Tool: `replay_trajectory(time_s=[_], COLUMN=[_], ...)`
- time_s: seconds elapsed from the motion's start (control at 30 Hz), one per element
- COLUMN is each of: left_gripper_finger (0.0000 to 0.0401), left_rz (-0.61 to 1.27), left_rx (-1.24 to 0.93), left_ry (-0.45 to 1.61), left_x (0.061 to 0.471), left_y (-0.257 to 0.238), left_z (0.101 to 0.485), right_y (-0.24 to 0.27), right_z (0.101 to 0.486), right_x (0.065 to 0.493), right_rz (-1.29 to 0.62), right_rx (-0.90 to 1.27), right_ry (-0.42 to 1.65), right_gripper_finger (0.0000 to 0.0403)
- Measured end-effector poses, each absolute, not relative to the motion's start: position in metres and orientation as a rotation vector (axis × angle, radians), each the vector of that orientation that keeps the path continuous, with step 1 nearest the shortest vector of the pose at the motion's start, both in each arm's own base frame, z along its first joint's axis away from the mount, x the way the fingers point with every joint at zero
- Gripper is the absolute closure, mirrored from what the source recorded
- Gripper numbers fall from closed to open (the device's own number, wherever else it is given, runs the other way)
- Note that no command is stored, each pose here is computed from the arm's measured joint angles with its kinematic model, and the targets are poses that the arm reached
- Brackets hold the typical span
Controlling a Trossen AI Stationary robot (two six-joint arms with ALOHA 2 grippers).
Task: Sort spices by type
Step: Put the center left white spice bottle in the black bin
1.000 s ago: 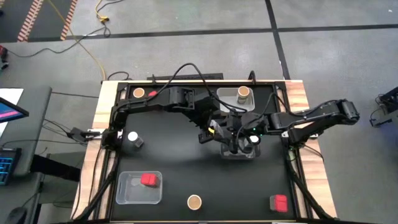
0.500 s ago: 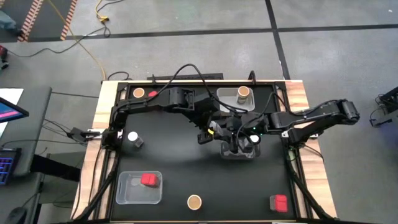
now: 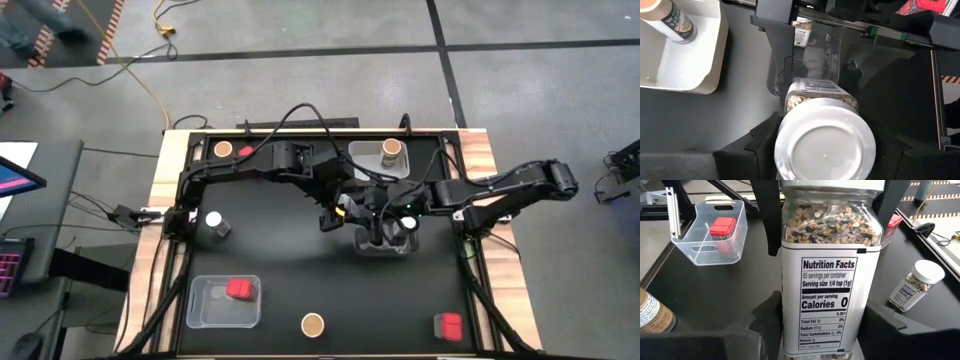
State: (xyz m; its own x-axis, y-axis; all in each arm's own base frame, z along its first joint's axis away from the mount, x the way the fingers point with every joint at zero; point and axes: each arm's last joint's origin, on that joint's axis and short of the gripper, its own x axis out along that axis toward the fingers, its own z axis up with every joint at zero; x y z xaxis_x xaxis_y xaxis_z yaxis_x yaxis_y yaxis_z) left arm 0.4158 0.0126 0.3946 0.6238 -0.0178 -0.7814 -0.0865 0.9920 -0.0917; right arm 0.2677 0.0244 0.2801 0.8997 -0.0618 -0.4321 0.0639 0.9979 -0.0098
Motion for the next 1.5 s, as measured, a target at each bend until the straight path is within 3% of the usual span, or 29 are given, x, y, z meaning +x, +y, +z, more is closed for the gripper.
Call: replay_trajectory(time_s=[0.33, 0.6, 0.93, 1.5], left_gripper_finger=[0.0124, 0.0121, 0.0121, 0.0122], left_rz=[0.068, 0.118, 0.119, 0.101], left_rx=[-0.137, -0.136, -0.052, -0.06], left_ry=[0.888, 0.835, 0.589, 0.415], left_x=[0.416, 0.416, 0.418, 0.455], left_y=[0.013, 0.018, 0.016, 0.014], left_z=[0.395, 0.402, 0.431, 0.376], right_y=[0.022, 0.011, 0.002, -0.001], right_z=[0.279, 0.294, 0.311, 0.328], right_x=[0.263, 0.239, 0.196, 0.134], right_rz=[-0.068, -0.107, -0.161, -0.199], right_rx=[0.002, 0.027, 0.111, 0.204], right_ry=[0.488, 0.483, 0.424, 0.186], right_gripper_finger=[0.0176, 0.0176, 0.0175, 0.0175])
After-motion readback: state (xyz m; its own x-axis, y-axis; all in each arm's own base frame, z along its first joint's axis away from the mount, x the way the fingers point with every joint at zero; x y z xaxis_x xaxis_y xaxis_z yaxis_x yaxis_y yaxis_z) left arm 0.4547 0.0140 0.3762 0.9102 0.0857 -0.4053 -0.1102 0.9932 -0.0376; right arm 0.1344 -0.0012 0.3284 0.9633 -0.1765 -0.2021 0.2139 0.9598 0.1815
